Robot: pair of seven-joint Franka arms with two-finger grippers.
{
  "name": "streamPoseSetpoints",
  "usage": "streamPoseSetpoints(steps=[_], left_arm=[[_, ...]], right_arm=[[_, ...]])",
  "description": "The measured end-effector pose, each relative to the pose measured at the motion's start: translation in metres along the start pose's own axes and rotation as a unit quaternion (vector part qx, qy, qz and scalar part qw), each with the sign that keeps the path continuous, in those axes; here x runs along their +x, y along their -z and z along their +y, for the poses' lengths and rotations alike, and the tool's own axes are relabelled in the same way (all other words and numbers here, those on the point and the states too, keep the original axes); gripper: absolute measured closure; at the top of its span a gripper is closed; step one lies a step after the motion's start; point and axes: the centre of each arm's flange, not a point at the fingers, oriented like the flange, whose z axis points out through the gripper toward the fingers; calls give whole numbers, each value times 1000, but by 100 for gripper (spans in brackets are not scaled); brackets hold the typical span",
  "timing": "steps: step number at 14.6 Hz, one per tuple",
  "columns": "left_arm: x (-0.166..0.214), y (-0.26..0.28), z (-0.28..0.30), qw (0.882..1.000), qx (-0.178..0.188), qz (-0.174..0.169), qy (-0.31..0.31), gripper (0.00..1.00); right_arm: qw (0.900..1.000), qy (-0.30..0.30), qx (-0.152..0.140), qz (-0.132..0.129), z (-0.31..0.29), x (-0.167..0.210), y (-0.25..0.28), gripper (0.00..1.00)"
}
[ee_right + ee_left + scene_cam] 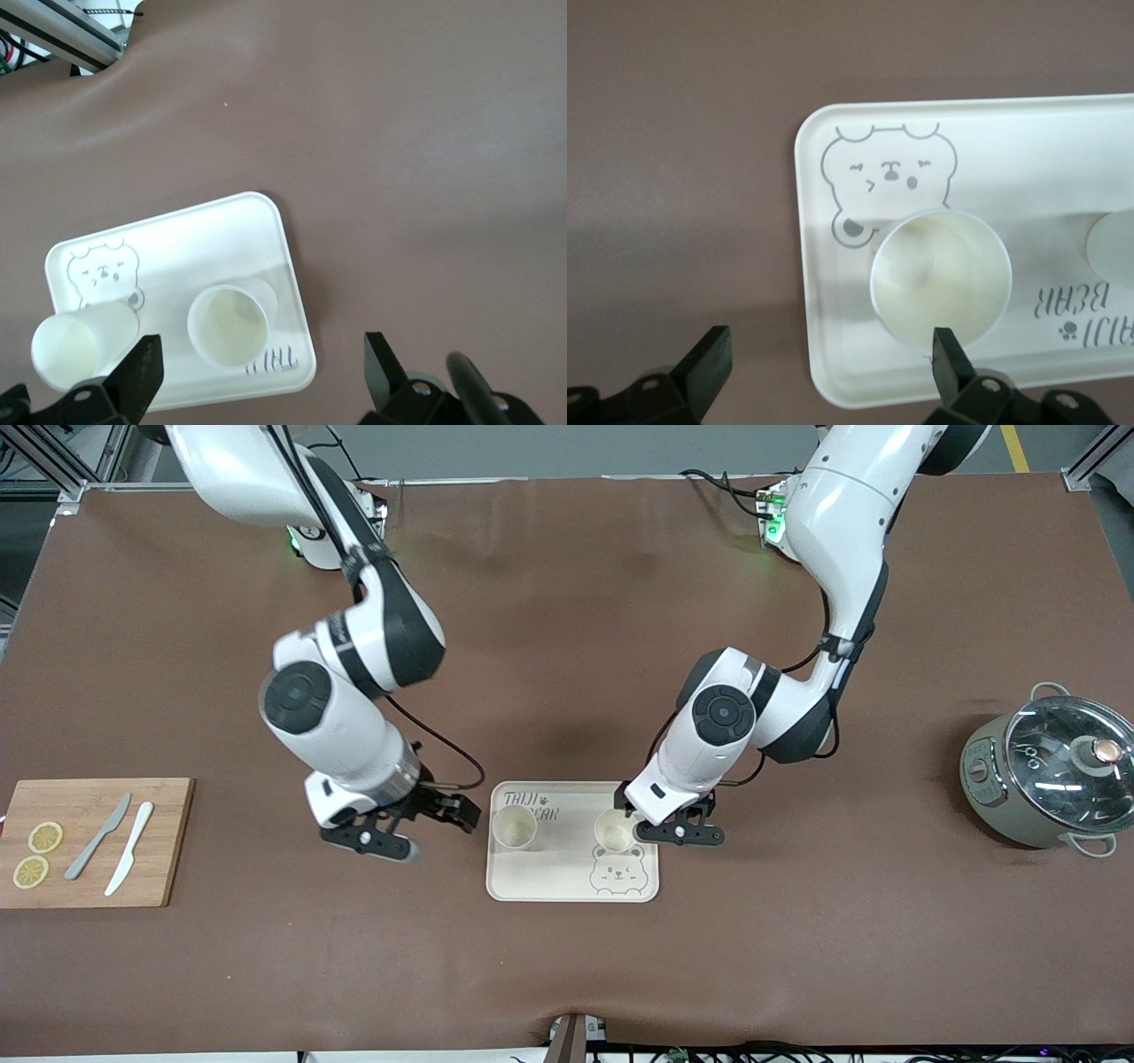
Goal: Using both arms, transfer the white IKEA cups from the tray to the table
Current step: 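Lower both grippers around the white cups and close them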
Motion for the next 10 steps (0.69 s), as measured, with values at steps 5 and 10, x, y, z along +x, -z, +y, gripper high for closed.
streamPoseSetpoints(steps=[5, 10], left_arm=[[-4, -22, 7, 1000, -1, 13, -10, 0], [-4, -28, 6, 1000, 2, 19, -16, 0]], right_arm=[[999, 29, -33, 19, 0, -3, -69, 0], [997, 60, -50, 18, 2, -7, -86, 0]])
